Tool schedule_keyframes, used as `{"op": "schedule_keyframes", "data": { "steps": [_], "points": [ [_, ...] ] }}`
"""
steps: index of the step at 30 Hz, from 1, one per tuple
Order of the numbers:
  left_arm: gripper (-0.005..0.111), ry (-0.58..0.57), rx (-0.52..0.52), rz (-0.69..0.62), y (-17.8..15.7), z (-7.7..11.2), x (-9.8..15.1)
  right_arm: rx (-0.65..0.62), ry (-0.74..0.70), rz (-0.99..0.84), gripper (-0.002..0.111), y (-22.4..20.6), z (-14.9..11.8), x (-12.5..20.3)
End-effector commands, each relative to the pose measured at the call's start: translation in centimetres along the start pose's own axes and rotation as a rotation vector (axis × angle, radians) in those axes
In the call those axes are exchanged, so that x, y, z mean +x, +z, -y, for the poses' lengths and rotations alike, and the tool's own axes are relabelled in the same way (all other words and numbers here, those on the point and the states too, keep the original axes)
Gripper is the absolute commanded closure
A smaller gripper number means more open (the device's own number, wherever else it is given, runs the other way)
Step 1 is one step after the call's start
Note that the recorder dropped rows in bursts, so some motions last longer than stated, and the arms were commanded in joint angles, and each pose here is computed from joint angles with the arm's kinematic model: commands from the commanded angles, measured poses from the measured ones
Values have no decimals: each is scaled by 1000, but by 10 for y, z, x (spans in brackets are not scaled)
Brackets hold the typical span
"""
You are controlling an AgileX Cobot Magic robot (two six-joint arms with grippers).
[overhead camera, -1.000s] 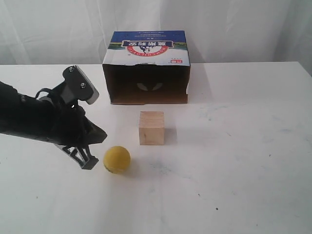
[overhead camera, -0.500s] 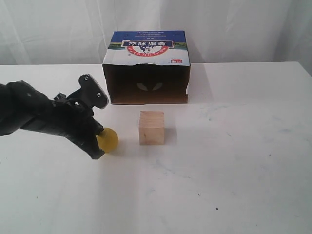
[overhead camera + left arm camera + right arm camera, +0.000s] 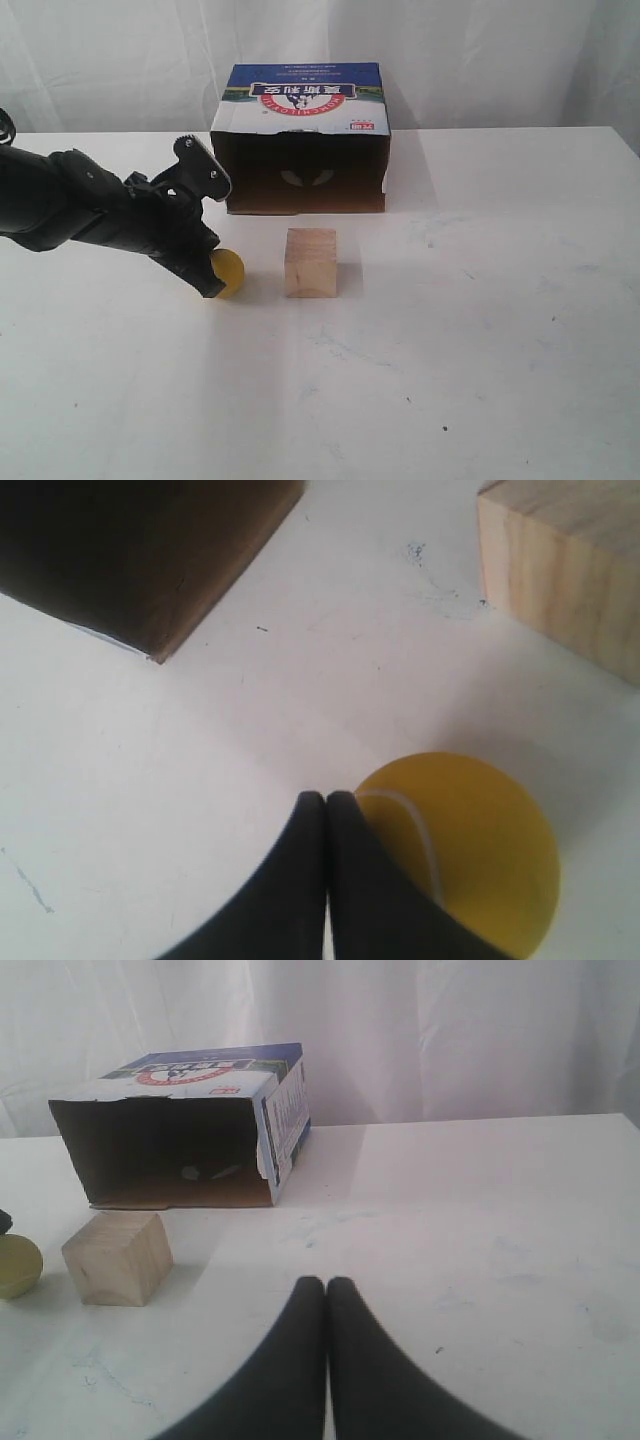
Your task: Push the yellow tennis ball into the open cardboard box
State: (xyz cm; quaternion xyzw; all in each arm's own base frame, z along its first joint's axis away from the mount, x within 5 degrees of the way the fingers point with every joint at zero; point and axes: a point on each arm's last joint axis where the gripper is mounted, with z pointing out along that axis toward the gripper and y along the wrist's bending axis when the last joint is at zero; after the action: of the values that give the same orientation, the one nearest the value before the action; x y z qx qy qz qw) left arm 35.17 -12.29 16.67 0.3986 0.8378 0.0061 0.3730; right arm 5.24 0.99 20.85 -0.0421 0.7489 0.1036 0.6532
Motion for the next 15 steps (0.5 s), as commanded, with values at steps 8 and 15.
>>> {"op": "schedule_keyframes", "data": {
  "steps": [8, 15],
  "points": [
    [107, 8, 210, -76, 7, 29, 14, 4, -12, 14, 108, -1, 0, -2],
    [107, 14, 186, -64, 5, 28, 11, 4, -12, 14, 108, -1, 0, -2]
  ]
}}
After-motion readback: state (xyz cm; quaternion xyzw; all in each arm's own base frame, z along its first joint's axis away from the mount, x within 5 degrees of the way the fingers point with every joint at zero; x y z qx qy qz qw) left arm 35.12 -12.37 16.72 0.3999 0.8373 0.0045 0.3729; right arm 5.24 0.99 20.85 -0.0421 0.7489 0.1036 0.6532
